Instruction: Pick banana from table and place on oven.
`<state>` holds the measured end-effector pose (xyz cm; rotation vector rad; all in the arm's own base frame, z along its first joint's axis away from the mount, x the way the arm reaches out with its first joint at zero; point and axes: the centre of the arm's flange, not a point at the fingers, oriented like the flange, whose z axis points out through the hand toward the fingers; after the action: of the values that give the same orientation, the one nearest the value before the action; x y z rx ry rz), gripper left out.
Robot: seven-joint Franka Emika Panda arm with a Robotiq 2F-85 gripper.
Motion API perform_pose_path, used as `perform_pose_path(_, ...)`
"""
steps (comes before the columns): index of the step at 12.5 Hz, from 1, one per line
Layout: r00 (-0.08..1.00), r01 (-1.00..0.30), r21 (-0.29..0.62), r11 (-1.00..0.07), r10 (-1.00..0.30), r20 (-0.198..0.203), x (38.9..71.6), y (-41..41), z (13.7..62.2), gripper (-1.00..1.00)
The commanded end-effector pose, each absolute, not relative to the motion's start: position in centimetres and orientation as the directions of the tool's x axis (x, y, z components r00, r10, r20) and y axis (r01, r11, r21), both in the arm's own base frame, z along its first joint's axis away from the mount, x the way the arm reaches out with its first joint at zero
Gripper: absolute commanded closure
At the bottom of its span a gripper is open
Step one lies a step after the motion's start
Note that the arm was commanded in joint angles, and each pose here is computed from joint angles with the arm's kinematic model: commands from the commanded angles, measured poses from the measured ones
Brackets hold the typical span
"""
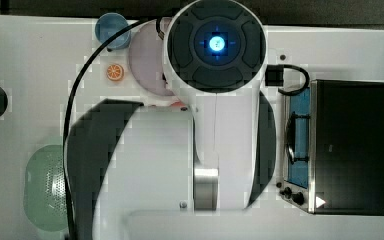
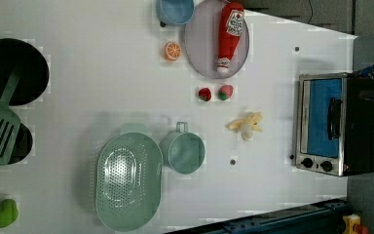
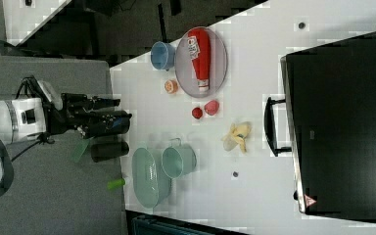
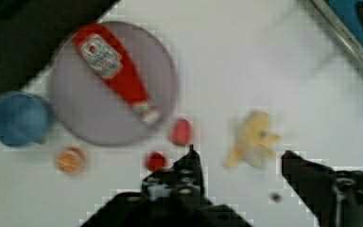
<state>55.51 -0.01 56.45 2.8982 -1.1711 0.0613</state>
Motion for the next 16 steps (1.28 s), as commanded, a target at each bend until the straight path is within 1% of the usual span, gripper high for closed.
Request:
perform_pose_path(1,0.600,-0.800,0.009,-0.600,-0.800,0.000,39.2,-3.7,61.5,-0.59)
perform_pose_path(3,0.602,-0.799,0.008,-0.602,-0.799,0.001,39.2,-3.6,61.5,-0.99)
perform_pose_path(5,0.603,-0.798,0.014,-0.603,-0.798,-0.004,39.5,-3.5,60.9,-1.00)
perform_pose_path(8,0.606,-0.793,0.056,-0.607,-0.795,-0.035,41.6,-3.4,57.8,-1.00)
perform_pose_path(11,0.606,-0.790,0.080,-0.608,-0.794,-0.050,45.8,-3.5,52.2,-1.00)
perform_pose_path(14,0.608,-0.783,0.112,-0.612,-0.791,-0.071,49.6,-3.6,45.2,-1.00)
perform_pose_path(16,0.614,-0.781,0.102,-0.616,-0.787,-0.060,51.2,-3.4,41.0,-1.00)
